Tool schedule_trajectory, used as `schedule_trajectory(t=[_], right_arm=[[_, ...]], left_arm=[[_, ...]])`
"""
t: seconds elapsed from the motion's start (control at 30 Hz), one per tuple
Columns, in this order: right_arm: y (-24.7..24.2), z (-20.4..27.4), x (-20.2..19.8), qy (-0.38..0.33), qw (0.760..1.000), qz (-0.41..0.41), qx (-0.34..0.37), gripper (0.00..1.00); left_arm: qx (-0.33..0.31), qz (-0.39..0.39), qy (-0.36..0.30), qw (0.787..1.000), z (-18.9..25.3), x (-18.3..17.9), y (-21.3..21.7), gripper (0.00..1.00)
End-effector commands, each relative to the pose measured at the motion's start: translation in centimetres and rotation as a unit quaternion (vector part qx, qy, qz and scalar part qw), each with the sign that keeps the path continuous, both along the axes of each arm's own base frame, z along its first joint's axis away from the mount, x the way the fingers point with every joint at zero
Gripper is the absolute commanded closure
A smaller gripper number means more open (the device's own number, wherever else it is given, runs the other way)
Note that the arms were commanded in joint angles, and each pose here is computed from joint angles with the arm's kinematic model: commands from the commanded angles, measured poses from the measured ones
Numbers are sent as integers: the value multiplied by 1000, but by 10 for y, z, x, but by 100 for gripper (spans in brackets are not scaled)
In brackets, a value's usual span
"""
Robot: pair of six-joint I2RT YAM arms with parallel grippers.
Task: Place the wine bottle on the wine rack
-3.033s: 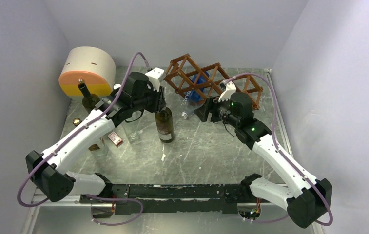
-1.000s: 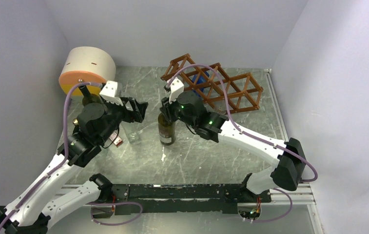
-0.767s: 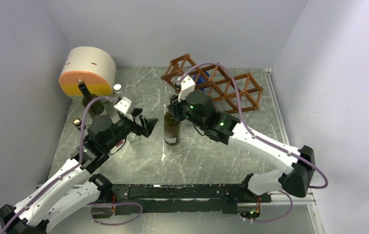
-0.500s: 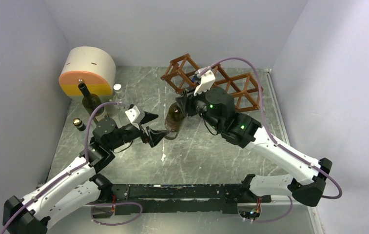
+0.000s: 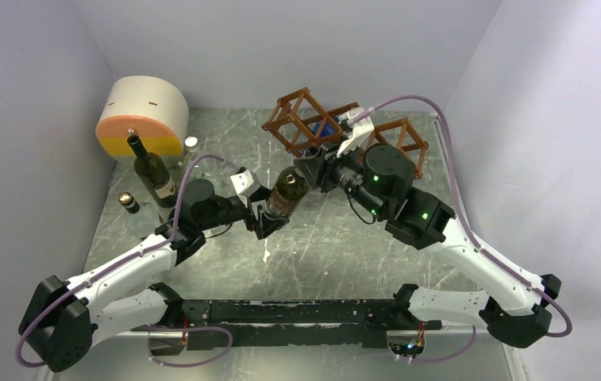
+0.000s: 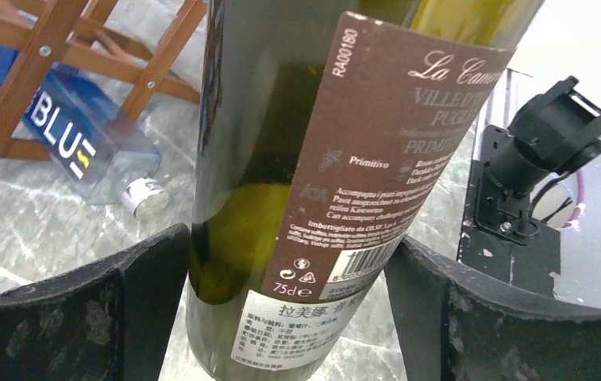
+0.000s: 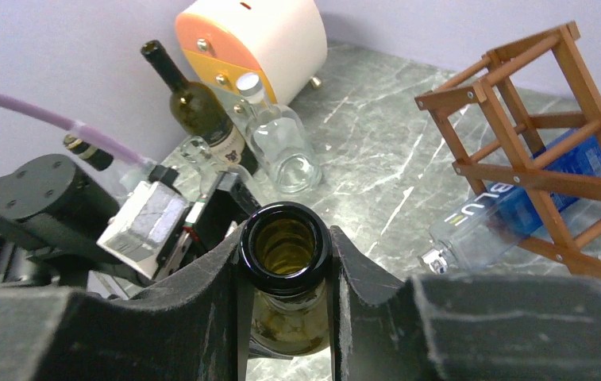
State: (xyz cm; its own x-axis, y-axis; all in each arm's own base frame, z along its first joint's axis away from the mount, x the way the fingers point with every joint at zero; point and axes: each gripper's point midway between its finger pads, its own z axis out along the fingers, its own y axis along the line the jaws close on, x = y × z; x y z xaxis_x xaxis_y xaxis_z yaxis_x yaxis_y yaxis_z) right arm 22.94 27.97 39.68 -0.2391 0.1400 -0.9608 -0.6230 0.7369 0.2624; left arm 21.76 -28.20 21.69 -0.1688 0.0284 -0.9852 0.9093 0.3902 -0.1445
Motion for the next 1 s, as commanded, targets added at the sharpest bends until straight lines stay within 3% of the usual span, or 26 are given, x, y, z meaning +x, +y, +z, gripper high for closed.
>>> schedule_trajectory(t=[0.0, 0.3, 0.4, 0.47, 0.53, 0.57, 0.6, 0.67, 0.7, 0.8, 0.97], right_arm=[[0, 60, -24, -62, 993, 56, 88, 100], [4, 50, -42, -62, 991, 109, 52, 100], [9, 44, -50, -61, 988, 136, 48, 100], [10, 43, -55, -59, 986, 148, 47, 100], [7, 44, -57, -54, 986, 148, 48, 99], [5, 45, -56, -50, 987, 142, 49, 89], [2, 46, -56, -47, 988, 135, 51, 71], [-9, 47, -51, -39, 992, 105, 55, 37], [-16, 47, -49, -36, 994, 90, 58, 27], [-32, 40, -37, -20, 998, 30, 51, 21], [-36, 31, -25, 25, 1000, -4, -17, 21]], left_arm=[[-41, -62, -53, 996, 40, -9, -16, 7], [-57, -169, -105, 978, 49, -36, -28, 10], [-61, -206, -129, 968, 49, -44, -32, 17], [-66, -222, -145, 962, 51, -47, -33, 40], [-67, -224, -158, 959, 54, -45, -35, 73], [-64, -220, -166, 959, 55, -43, -35, 88], [-60, -214, -175, 959, 57, -40, -35, 92], [-49, -204, -197, 958, 60, -34, -35, 93], [-41, -196, -214, 956, 65, -29, -35, 93], [7, -206, -254, 945, 67, -21, -36, 93], [128, -176, -273, 937, 40, 14, -30, 93]])
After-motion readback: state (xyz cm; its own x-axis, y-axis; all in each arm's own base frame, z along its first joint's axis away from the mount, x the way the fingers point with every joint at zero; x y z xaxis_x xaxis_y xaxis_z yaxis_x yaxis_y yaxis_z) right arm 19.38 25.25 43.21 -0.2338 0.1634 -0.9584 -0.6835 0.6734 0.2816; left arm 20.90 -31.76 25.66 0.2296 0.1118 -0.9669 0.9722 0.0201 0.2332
